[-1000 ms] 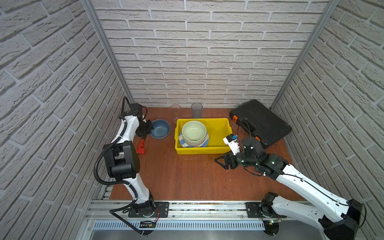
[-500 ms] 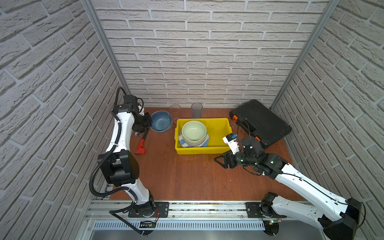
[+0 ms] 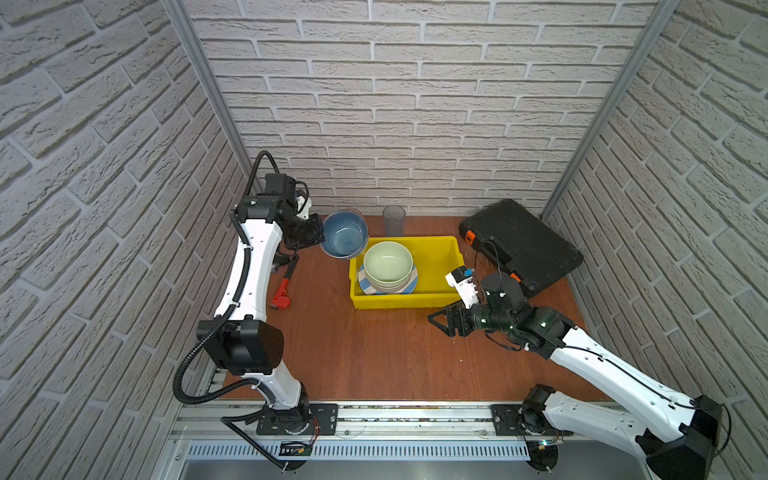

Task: Place the mixed dishes into the plastic bin
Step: 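Lift the blue bowl and carry it over the bin with the left gripper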

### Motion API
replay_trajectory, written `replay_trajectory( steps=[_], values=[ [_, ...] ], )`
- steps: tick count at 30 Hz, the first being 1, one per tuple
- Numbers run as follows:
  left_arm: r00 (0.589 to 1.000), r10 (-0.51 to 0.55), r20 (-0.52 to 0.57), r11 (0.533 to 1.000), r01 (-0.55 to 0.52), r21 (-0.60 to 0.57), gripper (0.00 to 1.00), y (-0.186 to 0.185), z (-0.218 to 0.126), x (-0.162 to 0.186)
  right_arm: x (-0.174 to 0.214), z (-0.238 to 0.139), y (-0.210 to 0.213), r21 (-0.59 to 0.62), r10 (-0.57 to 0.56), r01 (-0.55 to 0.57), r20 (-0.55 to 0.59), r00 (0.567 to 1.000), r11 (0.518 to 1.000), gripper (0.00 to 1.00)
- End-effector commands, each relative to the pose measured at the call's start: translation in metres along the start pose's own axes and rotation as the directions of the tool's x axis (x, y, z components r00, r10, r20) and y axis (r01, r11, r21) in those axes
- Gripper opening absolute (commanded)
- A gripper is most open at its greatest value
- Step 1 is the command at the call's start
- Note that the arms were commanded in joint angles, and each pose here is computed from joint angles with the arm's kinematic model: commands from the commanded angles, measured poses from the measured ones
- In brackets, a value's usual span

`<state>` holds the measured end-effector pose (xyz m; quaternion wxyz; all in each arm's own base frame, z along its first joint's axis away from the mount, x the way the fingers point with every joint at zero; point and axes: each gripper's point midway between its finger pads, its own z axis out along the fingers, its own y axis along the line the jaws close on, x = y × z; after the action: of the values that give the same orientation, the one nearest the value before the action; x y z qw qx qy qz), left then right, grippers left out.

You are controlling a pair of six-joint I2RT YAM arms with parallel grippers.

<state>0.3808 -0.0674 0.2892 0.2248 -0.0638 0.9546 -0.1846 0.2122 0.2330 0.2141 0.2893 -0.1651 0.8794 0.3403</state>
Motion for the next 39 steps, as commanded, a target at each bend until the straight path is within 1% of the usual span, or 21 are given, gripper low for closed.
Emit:
replay_trajectory(
  steps=[1,8,20,23,32,39],
  values=[
    [0.996,0.057,0.075,0.994,-0.063,0.084,0.0,-0.034,-0.02,-0.01,-0.004,-0.003,0.005,-0.017,-0.004,0.005,0.037,0.999,1.0,0.75],
    [0.989,0.14,0.036,0.987,-0.143,0.068,0.0,-0.064,0.001,0.001,-0.003,-0.004,0.004,-0.013,-0.006,0.006,0.039,0.999,1.0,0.75],
    [0.973,0.232,0.011,0.972,-0.232,0.039,0.0,-0.099,0.038,0.011,-0.002,-0.004,0.002,-0.011,-0.001,0.002,0.042,0.999,1.0,0.75],
    [0.969,0.246,0.005,0.969,-0.246,0.024,0.0,-0.103,0.048,0.013,-0.002,-0.004,0.004,-0.018,-0.004,0.005,0.043,0.999,1.0,0.75],
    [0.97,0.245,-0.006,0.97,-0.245,0.011,0.0,-0.108,0.072,0.012,0.002,-0.007,0.001,-0.005,-0.008,0.009,0.044,0.999,1.0,0.75],
    [0.97,0.242,-0.04,0.97,-0.243,-0.027,0.0,-0.1,0.094,0.015,0.004,-0.008,0.0,0.001,-0.013,0.013,0.043,0.999,1.0,0.75]
  ],
)
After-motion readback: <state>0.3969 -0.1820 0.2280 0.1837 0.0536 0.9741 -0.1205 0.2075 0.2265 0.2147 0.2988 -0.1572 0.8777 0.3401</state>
